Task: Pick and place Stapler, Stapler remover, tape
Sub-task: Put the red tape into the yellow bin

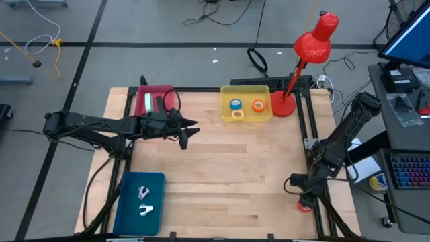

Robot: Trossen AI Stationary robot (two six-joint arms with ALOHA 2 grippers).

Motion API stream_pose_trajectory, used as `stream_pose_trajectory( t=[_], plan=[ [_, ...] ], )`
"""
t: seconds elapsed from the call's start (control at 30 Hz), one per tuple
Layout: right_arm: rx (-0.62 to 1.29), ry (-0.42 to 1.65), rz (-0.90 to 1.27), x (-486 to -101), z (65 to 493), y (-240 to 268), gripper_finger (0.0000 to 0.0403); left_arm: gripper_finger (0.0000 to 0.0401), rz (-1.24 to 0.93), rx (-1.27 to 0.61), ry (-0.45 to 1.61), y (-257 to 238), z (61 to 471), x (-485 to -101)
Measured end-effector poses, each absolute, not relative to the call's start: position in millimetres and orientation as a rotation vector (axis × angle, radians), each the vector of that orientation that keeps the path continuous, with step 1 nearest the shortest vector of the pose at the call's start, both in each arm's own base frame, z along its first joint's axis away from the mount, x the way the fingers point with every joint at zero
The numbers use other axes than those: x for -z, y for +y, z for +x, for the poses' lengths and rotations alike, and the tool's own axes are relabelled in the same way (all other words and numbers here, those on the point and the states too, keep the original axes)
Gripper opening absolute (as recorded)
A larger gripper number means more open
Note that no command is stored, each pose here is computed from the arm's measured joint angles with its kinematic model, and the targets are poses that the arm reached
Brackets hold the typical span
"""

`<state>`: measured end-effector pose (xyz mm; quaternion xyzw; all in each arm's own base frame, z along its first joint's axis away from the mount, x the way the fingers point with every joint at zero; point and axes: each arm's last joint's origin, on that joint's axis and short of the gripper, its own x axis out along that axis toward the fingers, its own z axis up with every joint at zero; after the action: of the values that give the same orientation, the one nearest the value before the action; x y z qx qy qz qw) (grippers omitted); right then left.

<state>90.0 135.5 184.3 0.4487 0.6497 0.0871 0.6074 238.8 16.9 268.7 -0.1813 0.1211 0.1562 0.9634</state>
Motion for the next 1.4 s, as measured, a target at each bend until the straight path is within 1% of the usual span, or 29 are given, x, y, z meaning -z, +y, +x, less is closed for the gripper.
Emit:
stream_pose_trajectory(
  t=[0.27,0.37,0.5,0.67,0.77,0.83,0.93,1.0,1.07,1.13,1.23,1.4],
  plan=[
    [-0.182,1.489,1.008,-183,90,133,0.0053,0.0186,-0.370,-0.316,0.245,17,239,-269],
    [-0.162,1.429,1.024,-185,92,133,0.0052,0.0186,-0.370,-0.316,0.245,17,239,-269],
    [-0.246,1.366,1.004,-201,96,138,0.0054,0.0186,-0.376,-0.310,0.245,17,239,-269],
    [-0.210,1.372,0.915,-219,100,142,0.0054,0.0186,-0.398,-0.304,0.243,15,239,-269],
    [-0.216,1.387,0.817,-233,106,148,0.0055,0.0186,-0.397,-0.291,0.246,12,239,-269],
    [-0.184,1.430,0.697,-238,108,151,0.0055,0.0186,-0.396,-0.282,0.248,10,239,-269],
    [-0.083,1.493,0.475,-235,111,153,0.0055,0.0186,-0.396,-0.269,0.250,7,239,-269],
    [-0.072,1.503,0.380,-226,115,157,0.0055,0.0186,-0.405,-0.263,0.251,5,239,-269],
    [-0.116,1.519,0.319,-217,119,165,0.0054,0.0186,-0.422,-0.259,0.250,3,239,-269],
    [-0.138,1.586,0.252,-207,119,170,0.0055,0.0186,-0.432,-0.252,0.250,1,239,-269],
    [-0.099,1.673,0.184,-197,116,171,0.0055,0.0186,-0.433,-0.243,0.252,-1,239,-269],
    [-0.101,1.677,0.151,-195,113,174,0.0056,0.0186,-0.432,-0.238,0.253,-2,239,-269]
  ],
)
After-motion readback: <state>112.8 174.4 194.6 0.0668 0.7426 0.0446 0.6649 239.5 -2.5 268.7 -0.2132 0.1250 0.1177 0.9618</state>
